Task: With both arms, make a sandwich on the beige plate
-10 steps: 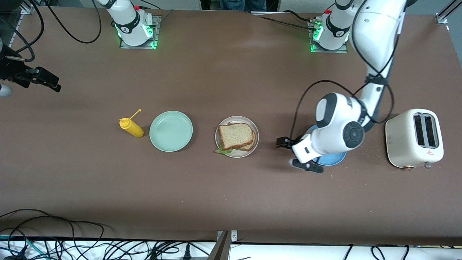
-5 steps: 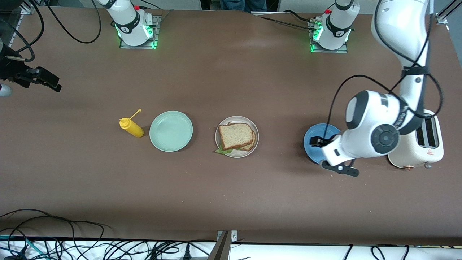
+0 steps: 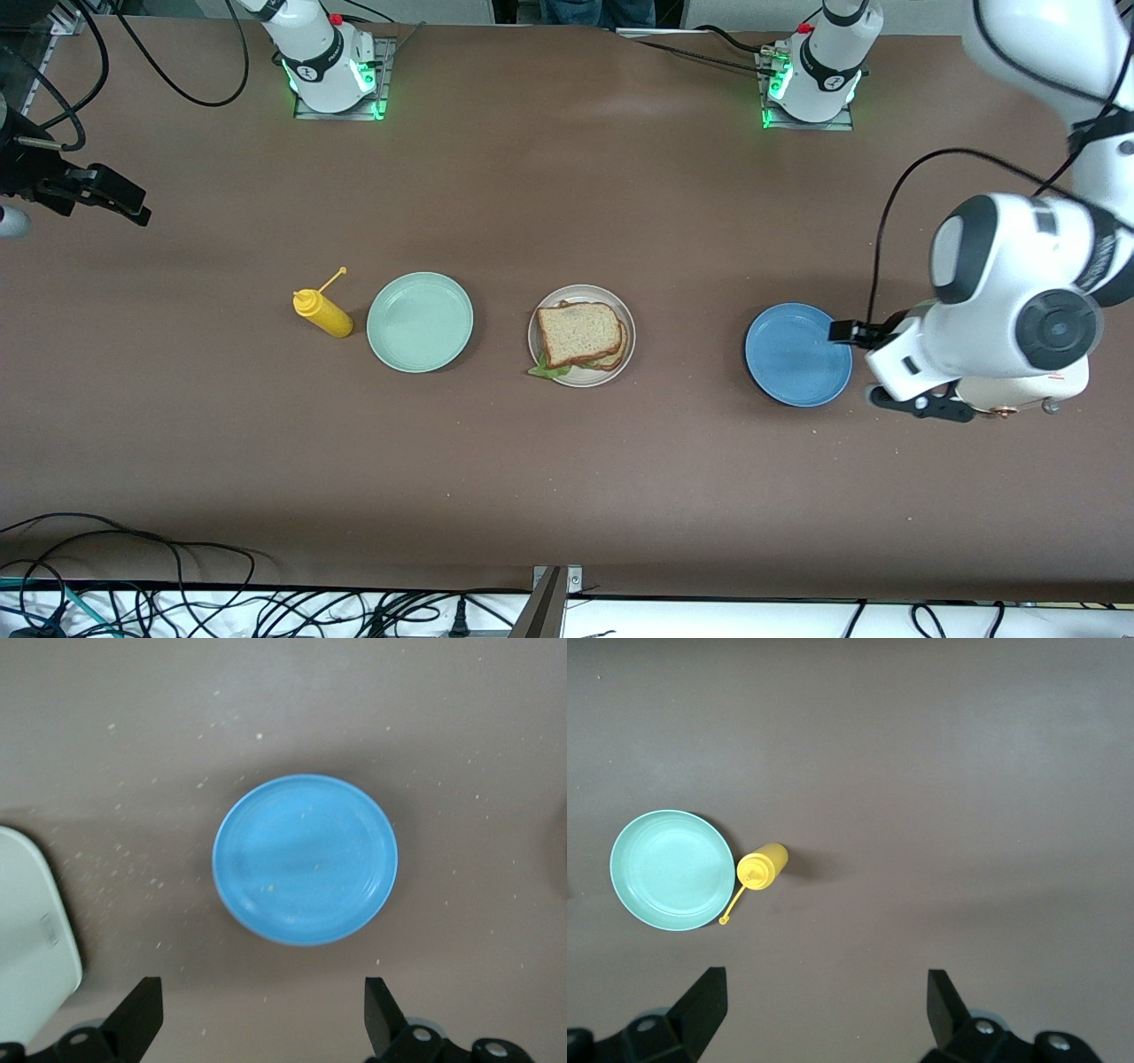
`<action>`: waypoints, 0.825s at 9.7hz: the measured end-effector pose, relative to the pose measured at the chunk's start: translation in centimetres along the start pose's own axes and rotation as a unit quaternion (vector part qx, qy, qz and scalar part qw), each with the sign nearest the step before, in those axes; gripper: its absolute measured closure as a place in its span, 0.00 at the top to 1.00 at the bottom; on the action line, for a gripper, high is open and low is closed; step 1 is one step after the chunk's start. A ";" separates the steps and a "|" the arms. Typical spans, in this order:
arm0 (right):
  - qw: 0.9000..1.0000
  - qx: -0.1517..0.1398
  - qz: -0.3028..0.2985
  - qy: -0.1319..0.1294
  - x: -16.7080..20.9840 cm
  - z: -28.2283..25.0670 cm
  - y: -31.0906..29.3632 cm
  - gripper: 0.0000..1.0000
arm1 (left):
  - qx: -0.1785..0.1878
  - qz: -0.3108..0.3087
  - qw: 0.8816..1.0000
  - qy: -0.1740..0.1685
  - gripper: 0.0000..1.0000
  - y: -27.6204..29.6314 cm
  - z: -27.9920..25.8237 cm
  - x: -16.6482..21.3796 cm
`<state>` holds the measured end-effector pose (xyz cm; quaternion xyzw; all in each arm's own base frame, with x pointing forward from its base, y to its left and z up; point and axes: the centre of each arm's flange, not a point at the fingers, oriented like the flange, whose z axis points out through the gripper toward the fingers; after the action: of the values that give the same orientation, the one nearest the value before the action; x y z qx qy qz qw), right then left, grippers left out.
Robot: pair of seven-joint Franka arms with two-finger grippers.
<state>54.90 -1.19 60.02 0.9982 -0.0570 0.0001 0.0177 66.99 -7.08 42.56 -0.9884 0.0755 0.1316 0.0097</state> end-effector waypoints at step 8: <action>1.000 0.000 0.000 0.001 0.0 -0.1 0.0 1.00 | 0.010 -0.030 0.999 -0.004 1.00 -3.3 -12.3 -14.0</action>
<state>54.90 -1.21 60.14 0.9982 -0.0574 0.0014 0.0174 57.30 -2.21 58.07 -0.9895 0.0472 0.1348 0.0239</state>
